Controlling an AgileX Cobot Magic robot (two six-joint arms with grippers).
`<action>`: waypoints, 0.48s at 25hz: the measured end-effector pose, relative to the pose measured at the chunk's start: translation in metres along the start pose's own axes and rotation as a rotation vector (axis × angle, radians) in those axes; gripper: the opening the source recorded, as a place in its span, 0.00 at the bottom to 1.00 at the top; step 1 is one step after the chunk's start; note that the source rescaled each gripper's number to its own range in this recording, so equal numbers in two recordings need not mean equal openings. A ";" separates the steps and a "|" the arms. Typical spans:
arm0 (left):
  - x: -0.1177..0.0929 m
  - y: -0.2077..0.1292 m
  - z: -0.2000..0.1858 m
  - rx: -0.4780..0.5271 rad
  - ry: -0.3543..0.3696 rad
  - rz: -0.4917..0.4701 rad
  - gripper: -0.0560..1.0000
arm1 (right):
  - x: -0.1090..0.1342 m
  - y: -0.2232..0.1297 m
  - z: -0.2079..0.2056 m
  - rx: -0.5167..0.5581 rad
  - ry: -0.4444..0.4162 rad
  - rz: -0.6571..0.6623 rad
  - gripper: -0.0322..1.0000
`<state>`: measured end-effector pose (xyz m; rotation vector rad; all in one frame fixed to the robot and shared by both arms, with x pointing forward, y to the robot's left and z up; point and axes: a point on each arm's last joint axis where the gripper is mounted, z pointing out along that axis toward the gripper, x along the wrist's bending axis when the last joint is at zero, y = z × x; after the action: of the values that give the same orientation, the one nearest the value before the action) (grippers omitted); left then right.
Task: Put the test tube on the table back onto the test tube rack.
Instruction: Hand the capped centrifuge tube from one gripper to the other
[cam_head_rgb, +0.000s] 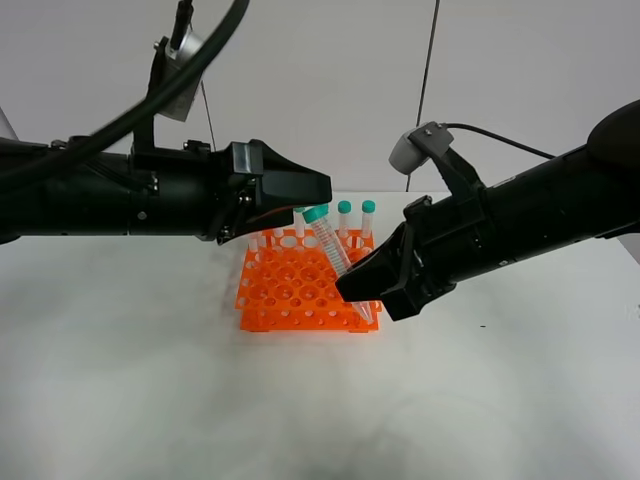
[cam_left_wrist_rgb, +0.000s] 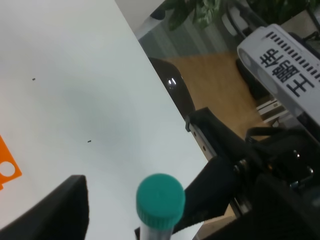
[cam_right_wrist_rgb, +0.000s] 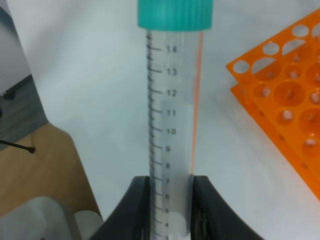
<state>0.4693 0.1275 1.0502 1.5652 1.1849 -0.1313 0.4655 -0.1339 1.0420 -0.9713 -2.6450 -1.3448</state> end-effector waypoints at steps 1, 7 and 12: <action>0.000 0.000 0.000 0.000 0.000 0.000 0.89 | 0.000 0.000 0.000 -0.001 0.001 0.002 0.06; -0.001 0.000 0.000 0.002 -0.007 -0.003 0.89 | 0.001 0.001 0.000 -0.008 0.007 0.006 0.06; -0.002 -0.001 0.000 0.009 -0.023 -0.003 0.89 | 0.003 0.000 0.000 0.000 0.030 -0.002 0.06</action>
<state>0.4676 0.1260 1.0509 1.5666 1.1703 -0.1561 0.4634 -0.1325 1.0429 -0.9421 -2.6247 -1.3492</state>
